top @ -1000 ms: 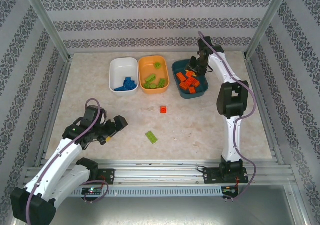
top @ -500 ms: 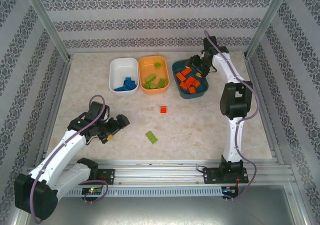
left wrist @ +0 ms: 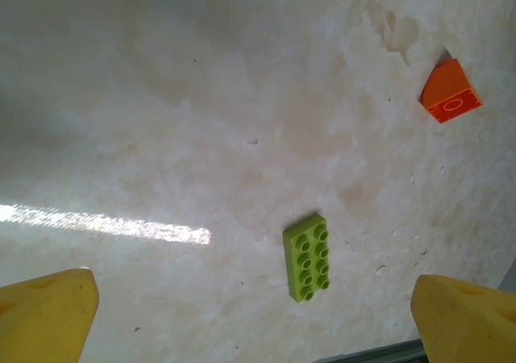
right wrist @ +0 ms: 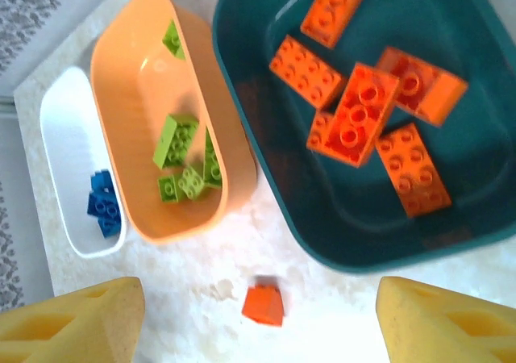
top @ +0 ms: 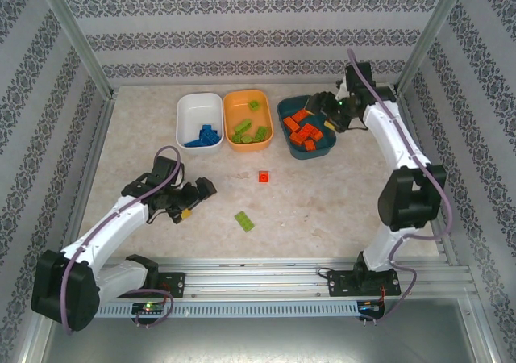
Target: Sort the legos into containers by color
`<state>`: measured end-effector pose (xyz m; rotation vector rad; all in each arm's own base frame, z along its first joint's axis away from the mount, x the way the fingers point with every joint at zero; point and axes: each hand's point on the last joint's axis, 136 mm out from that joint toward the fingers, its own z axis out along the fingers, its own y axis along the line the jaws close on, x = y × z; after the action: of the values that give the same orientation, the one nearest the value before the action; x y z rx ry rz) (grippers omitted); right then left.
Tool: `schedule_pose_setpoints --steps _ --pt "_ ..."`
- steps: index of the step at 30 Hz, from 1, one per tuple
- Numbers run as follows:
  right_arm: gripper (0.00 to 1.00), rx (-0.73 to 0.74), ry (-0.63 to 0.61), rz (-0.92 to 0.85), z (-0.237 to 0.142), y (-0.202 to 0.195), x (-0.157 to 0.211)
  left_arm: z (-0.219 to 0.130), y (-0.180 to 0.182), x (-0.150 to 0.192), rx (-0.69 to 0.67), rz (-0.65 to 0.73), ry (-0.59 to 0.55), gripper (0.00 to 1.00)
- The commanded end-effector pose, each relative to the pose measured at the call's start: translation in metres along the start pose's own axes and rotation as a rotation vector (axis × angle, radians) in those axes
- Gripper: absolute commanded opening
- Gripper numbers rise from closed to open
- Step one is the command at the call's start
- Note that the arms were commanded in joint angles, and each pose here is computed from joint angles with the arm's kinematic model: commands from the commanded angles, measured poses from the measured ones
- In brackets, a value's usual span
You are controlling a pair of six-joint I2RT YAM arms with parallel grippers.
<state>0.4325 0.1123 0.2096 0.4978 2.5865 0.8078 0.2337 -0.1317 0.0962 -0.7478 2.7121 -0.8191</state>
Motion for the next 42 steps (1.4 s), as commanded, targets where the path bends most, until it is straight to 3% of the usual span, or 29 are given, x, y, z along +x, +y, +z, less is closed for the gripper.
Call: schedule_pose_setpoints --steps 1,9,18,28,42 --pt "0.76 -0.050 0.018 -0.025 0.000 0.006 0.026 0.000 -0.018 -0.009 0.068 0.039 -0.019 1.00" --pt "0.80 0.085 0.185 -0.224 0.023 0.000 0.111 0.007 -0.021 -0.009 0.085 0.029 -0.001 1.00" --pt "0.81 0.276 0.318 -0.367 0.051 -0.011 0.167 0.006 -0.013 -0.002 0.086 0.001 0.006 1.00" --pt "0.81 0.321 0.401 -0.396 0.080 0.006 0.197 0.002 0.002 0.010 0.077 -0.023 0.010 1.00" --pt "0.81 0.399 0.423 -0.388 0.110 0.014 0.205 -0.014 0.019 0.022 0.060 -0.013 0.002 1.00"
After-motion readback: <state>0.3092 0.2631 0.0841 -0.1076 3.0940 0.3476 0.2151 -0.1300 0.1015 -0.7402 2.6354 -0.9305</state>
